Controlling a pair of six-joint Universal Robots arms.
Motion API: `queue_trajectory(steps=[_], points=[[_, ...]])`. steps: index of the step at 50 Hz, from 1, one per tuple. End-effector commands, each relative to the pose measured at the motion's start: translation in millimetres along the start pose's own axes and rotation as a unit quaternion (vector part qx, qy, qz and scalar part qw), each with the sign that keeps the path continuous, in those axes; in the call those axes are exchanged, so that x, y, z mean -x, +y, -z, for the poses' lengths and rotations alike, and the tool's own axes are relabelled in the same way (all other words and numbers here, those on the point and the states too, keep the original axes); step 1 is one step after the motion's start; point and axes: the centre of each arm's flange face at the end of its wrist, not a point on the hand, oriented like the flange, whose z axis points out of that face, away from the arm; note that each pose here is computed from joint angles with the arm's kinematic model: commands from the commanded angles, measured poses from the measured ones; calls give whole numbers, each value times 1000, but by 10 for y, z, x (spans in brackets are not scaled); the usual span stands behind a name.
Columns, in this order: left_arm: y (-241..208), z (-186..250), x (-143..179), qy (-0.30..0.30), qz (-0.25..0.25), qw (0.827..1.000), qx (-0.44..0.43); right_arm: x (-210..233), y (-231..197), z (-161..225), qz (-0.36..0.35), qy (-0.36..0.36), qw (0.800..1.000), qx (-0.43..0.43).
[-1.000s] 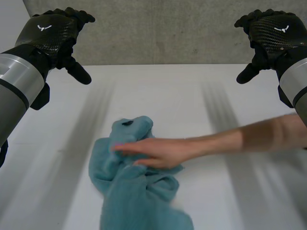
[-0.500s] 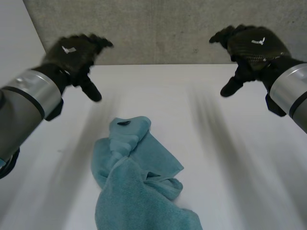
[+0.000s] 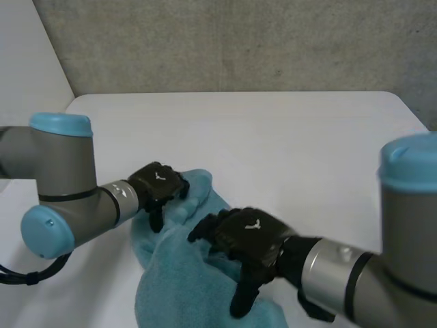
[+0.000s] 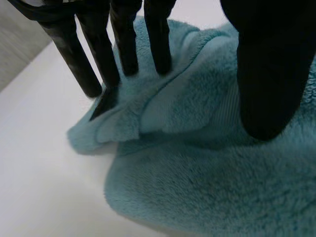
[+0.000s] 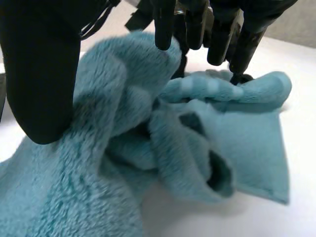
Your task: Fold the laundry
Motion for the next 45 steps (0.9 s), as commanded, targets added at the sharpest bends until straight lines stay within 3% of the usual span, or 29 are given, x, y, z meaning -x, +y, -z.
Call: queue_trajectory(steps=[1, 5, 10, 12, 14, 15, 19, 21, 26, 31, 33, 36, 40, 45], points=[[42, -174, 38, -4, -2, 1000, 0, -136, 92, -166, 19, 63, 998, -17], [-62, -201, 139, -33, -4, 999, -28, -240, 28, -201, 28, 101, 994, -28], [-427, -55, 455, -140, -10, 985, -99, -380, -185, -223, 41, 135, 988, -62], [-567, 30, 564, -179, -7, 975, -128, -818, -658, -121, 50, 222, 963, -146], [-757, 188, 680, -227, 8, 960, -166, -975, -905, -1, 59, 262, 944, -194], [-820, 248, 700, -238, 15, 955, -178, -1082, -1138, 146, 66, 295, 921, -244], [-998, 550, 688, -263, 58, 940, -211, -1217, -1453, 353, 81, 335, 882, -323], [-952, 661, 599, -257, 82, 940, -208, -1249, -1487, 373, 85, 340, 875, -333], [-647, 820, 201, -212, 109, 958, -162, -1323, -1302, 315, 75, 347, 889, -291], [-288, 934, -298, -154, 112, 976, -103, -1364, -692, 9, 73, 321, 935, -129], [-147, 989, -524, -125, 107, 984, -75, -1343, -511, -42, 91, 307, 945, -69], [-67, 1035, -657, -105, 103, 987, -57, -1309, -276, -44, 132, 287, 948, 24], [99, 1182, -836, -72, 101, 992, -3, -1326, -29, 97, 176, 260, 939, 139], [52, 1196, -782, -73, 98, 993, 5, -1391, -133, 109, 174, 282, 938, 107]])
